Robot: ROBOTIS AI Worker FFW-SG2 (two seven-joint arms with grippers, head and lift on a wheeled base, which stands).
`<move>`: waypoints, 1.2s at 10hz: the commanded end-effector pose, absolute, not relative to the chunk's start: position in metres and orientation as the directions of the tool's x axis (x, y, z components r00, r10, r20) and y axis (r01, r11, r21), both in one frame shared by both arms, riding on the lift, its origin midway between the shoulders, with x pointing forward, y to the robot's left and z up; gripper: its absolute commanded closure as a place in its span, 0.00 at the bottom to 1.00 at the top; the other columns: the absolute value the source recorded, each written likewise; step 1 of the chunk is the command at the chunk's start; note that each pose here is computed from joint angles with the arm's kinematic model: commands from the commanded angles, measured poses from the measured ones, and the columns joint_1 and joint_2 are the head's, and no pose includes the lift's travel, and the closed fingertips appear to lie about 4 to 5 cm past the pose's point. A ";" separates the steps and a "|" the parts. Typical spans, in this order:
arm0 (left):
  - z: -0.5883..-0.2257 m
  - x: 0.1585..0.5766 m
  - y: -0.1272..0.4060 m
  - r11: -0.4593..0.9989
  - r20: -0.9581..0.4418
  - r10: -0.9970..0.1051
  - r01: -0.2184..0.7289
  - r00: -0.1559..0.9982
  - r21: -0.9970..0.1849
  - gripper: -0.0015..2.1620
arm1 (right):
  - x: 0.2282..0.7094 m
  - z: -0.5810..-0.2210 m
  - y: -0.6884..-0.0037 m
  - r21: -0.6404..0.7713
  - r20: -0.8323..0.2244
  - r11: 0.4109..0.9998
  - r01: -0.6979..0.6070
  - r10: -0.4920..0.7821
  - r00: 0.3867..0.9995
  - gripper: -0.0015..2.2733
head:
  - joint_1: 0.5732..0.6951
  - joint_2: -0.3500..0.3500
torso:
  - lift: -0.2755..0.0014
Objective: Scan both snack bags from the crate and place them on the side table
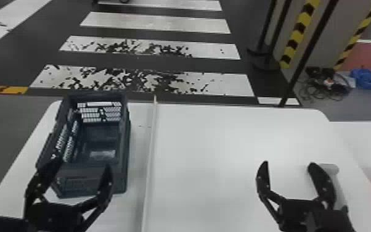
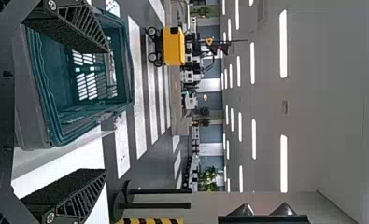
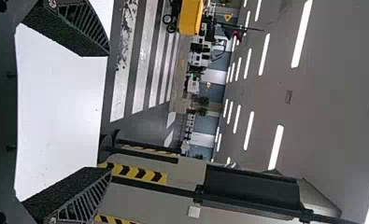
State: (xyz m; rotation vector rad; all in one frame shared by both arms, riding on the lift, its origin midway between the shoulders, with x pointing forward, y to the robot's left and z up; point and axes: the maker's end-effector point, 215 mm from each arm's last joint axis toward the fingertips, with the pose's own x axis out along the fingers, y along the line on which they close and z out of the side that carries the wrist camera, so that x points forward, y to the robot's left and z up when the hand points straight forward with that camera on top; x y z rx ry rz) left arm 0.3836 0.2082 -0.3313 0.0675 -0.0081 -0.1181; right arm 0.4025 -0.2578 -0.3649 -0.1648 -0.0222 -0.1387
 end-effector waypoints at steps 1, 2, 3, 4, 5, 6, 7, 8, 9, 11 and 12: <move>-0.331 0.385 0.211 0.991 -0.003 -0.114 0.114 0.993 0.073 0.04 | 0.402 -0.365 -0.260 -0.151 0.021 0.978 0.146 -0.144 0.989 0.02 | 1.00 0.40 | 0.64; -0.332 0.386 0.213 0.991 -0.006 -0.110 0.111 0.994 0.077 0.04 | 0.402 -0.366 -0.260 -0.152 0.012 0.977 0.147 -0.146 0.989 0.02 | 1.00 0.40 | 0.64; -0.330 0.388 0.214 0.991 -0.002 -0.109 0.108 0.994 0.074 0.04 | 0.401 -0.368 -0.261 -0.150 0.003 0.978 0.147 -0.149 0.989 0.02 | 1.00 0.40 | 0.64; -0.328 0.388 0.214 0.991 0.001 -0.110 0.110 0.994 0.073 0.04 | 0.401 -0.368 -0.259 -0.144 0.003 0.979 0.145 -0.146 0.989 0.02 | 1.00 0.40 | 0.64; -0.322 0.389 0.213 0.991 0.012 -0.114 0.113 0.993 0.072 0.04 | 0.401 -0.367 -0.257 -0.142 0.004 0.980 0.142 -0.143 0.990 0.02 | 1.00 0.40 | 0.64; -0.319 0.389 0.215 0.991 0.017 -0.113 0.111 0.993 0.075 0.04 | 0.401 -0.366 -0.255 -0.139 0.005 0.980 0.139 -0.140 0.990 0.02 | 1.00 0.41 | 0.64; -0.319 0.390 0.215 0.991 0.016 -0.111 0.110 0.994 0.077 0.04 | 0.402 -0.366 -0.252 -0.136 0.005 0.981 0.135 -0.136 0.991 0.02 | 1.00 0.41 | 0.64; -0.321 0.390 0.216 0.991 0.011 -0.110 0.108 0.994 0.078 0.04 | 0.401 -0.367 -0.251 -0.135 0.003 0.982 0.133 -0.133 0.991 0.02 | 1.00 0.41 | 0.64; -0.320 0.390 0.216 0.991 0.013 -0.109 0.108 0.994 0.080 0.04 | 0.402 -0.366 -0.248 -0.132 0.004 0.983 0.129 -0.130 0.992 0.02 | 1.00 0.42 | 0.64; -0.319 0.391 0.216 0.991 0.015 -0.110 0.108 0.994 0.080 0.04 | 0.402 -0.366 -0.248 -0.131 0.005 0.983 0.129 -0.130 0.992 0.02 | 1.00 0.43 | 0.64; -0.318 0.392 0.216 0.991 0.017 -0.109 0.107 0.994 0.079 0.04 | 0.402 -0.366 -0.248 -0.131 0.005 0.983 0.129 -0.130 0.992 0.02 | 1.00 0.44 | 0.64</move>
